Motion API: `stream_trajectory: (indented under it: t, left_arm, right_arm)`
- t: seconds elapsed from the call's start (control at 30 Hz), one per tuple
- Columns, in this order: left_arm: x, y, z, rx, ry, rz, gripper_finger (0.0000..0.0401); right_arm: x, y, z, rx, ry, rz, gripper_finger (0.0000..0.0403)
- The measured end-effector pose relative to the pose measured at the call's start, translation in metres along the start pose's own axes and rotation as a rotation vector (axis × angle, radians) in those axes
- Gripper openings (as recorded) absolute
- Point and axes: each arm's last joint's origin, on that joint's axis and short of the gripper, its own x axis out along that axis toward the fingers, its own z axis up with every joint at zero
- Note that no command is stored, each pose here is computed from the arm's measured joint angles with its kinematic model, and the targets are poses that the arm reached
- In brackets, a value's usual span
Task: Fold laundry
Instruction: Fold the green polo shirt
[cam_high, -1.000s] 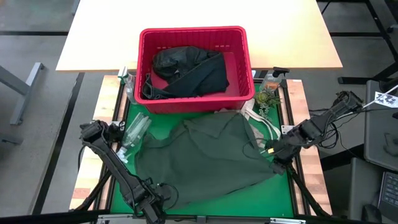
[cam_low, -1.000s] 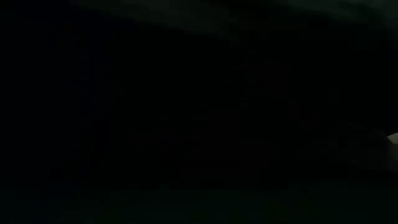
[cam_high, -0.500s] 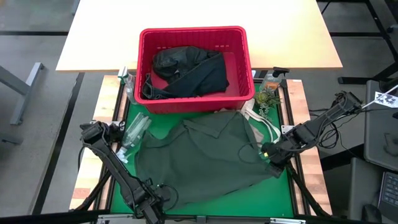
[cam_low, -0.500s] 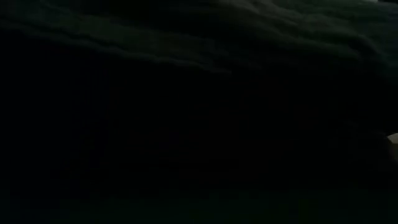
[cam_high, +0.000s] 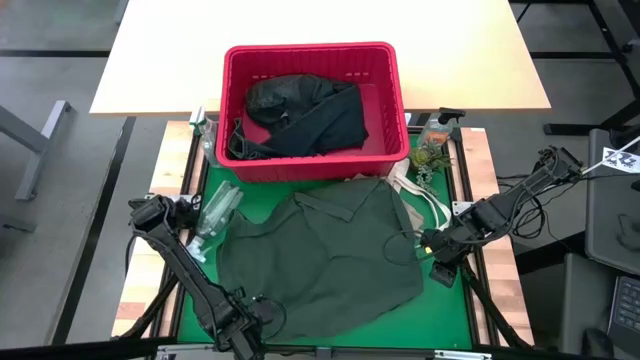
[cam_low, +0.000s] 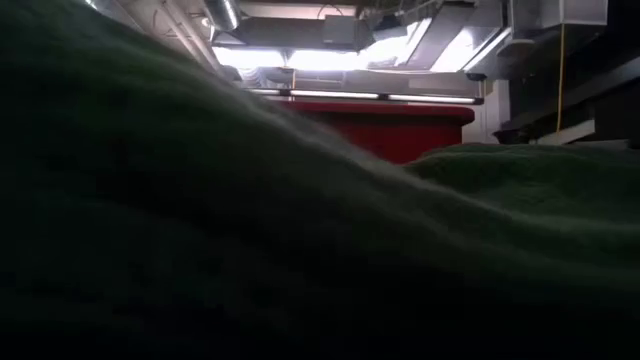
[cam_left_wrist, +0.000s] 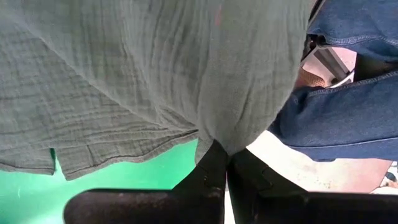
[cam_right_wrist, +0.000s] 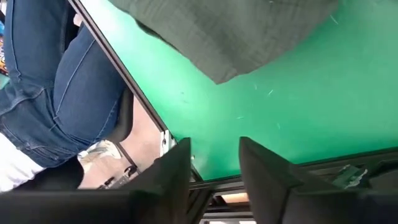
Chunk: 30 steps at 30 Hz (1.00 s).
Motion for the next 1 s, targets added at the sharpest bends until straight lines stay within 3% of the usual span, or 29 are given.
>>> stream_trajectory:
  t: [0.13,0.27,0.47,0.77,1.0]
  left_arm:
    - [0.0,0.0,0.0,0.0,-0.012,0.003,0.0]
    - [0.0,0.0,0.001,0.0,-0.018,0.005,0.0]
    - [0.0,0.0,0.001,0.0,-0.025,0.007,0.0]
    - [0.0,0.0,0.001,-0.001,-0.025,0.007,0.0]
    - [0.0,0.0,0.001,-0.002,-0.033,0.009,0.0]
  right_arm:
    - [0.0,0.003,0.001,-0.055,-0.012,0.032,0.0168]
    - [0.002,0.02,0.004,-0.132,-0.06,0.165,0.0176]
    - [0.022,0.052,-0.011,-0.476,-0.184,0.278,0.0177]
    - [0.078,0.06,-0.033,-0.728,-0.14,0.106,0.0177]
    - [0.113,0.056,-0.031,-0.869,-0.118,-0.042,0.0177]
